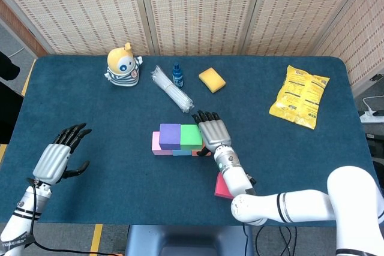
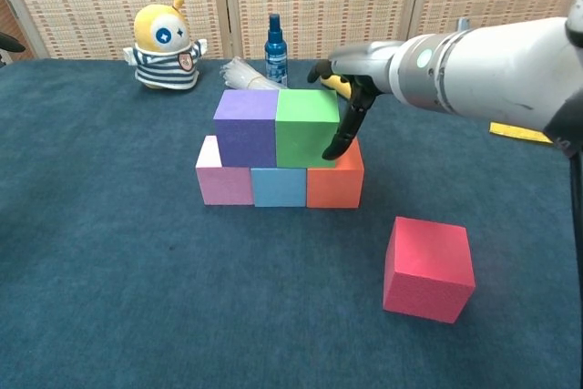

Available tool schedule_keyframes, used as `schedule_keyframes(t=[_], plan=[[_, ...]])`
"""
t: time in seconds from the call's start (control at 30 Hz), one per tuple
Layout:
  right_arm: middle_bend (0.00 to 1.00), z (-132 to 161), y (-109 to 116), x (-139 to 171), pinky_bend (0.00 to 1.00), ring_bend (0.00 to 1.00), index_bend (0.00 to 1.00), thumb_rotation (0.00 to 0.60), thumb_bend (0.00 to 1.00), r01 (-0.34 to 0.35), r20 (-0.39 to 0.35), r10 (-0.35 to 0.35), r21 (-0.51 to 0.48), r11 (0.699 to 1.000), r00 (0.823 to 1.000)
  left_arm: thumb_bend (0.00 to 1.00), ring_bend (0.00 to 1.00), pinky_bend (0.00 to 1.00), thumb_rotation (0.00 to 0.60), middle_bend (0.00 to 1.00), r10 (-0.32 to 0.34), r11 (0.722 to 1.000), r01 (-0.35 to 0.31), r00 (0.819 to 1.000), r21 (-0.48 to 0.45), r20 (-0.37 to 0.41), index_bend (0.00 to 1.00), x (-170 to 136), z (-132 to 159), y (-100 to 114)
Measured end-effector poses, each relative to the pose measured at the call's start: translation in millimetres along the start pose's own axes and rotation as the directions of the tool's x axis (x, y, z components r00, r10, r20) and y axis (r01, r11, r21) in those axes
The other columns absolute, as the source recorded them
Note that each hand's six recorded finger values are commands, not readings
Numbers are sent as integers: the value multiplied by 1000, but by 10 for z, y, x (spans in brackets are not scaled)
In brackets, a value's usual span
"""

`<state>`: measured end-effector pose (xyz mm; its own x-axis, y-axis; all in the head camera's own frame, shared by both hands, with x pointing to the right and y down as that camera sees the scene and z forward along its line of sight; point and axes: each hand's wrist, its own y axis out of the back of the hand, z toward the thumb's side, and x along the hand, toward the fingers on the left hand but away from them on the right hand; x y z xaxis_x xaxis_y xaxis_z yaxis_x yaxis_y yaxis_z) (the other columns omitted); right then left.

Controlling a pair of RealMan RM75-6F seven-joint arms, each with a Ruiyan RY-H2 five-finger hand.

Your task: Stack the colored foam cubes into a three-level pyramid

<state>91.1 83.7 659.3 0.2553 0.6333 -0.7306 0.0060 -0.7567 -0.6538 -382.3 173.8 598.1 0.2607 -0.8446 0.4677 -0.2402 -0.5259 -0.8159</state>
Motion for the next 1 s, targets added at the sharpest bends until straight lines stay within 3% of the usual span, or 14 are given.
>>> schedule_keyframes(t=[0.1,0.37,0.57,0.73,1.0], plan=[[48,-27,52,52,152,21,0,600,114,4,-9,-4,-11,1000,1000,339,0,95,600,15,9,1000,-9,1000,-3,-4,109,-4,-17,20],[43,-282,386,297,152,20,0,600,106,87,-41,-90,-70,994,995,335,0,96,600,22,58,998,-59,998,-26,-28,109,-23,-94,80],[161,-559,569,577,244,137,2,600,107,145,-82,-156,-124,982,984,335,0,96,600,25,72,997,-72,997,-24,-40,109,-35,-114,88],[261,-780,497,867,329,230,99,600,107,154,-120,-168,-114,981,978,335,0,96,600,27,81,996,-83,995,-27,-62,109,-41,-146,101],[309,-1188,81,1360,386,273,201,600,107,74,-107,-84,-94,993,991,336,0,96,600,26,80,996,-83,993,-37,-84,109,-45,-180,80]])
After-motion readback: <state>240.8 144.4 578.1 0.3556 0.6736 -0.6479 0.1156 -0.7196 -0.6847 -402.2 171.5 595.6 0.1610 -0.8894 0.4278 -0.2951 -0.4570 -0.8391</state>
